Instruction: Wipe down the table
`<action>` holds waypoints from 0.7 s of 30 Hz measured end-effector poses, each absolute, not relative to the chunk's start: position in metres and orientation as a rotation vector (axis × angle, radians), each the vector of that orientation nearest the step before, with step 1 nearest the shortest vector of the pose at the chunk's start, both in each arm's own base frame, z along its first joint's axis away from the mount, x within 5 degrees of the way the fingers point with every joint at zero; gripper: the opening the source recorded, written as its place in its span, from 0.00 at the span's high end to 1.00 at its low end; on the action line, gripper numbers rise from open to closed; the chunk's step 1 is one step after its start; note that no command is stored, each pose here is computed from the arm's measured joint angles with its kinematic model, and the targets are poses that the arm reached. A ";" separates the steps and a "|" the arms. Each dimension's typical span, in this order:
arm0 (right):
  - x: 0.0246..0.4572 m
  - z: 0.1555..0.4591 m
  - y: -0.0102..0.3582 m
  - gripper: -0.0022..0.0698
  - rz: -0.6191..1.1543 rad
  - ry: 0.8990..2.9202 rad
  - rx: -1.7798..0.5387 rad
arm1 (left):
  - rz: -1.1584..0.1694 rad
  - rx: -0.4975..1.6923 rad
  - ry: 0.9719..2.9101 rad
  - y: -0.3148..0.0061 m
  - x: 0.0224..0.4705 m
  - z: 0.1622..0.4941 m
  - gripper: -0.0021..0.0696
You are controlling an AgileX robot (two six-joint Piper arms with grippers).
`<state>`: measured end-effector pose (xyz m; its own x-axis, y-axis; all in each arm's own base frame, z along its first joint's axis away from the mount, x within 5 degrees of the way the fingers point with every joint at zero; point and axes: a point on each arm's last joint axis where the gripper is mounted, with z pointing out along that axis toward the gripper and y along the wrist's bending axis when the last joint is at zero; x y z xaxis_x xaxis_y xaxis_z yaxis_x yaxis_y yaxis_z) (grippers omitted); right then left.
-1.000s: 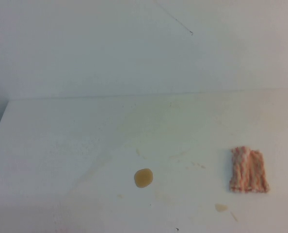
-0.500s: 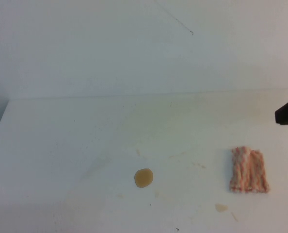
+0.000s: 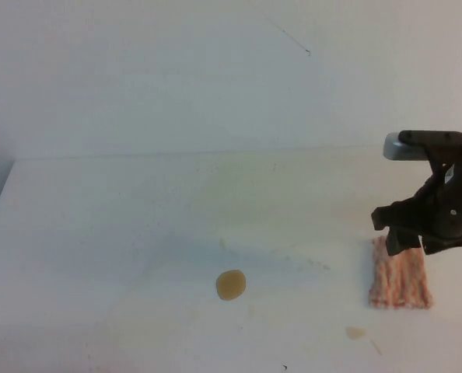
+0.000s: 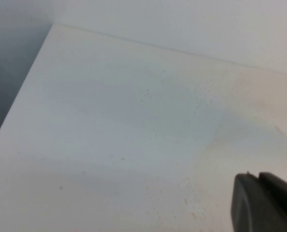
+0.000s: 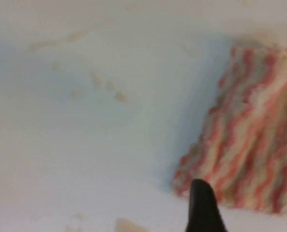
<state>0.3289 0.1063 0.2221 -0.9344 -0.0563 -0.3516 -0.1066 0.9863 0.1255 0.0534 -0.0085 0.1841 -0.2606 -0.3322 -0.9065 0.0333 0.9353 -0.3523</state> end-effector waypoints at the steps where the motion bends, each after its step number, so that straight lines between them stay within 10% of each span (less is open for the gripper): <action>1: 0.331 0.217 0.105 0.39 0.169 2.790 -0.101 | -0.353 -0.222 1.806 -0.009 0.053 0.184 0.97; 15: 0.344 0.166 0.113 0.40 0.209 2.890 -0.021 | -0.353 -0.222 1.806 -0.009 0.053 0.184 0.97; 21: 0.343 0.150 0.114 0.67 0.192 2.966 -0.027 | -0.353 -0.222 1.806 -0.009 0.053 0.184 0.97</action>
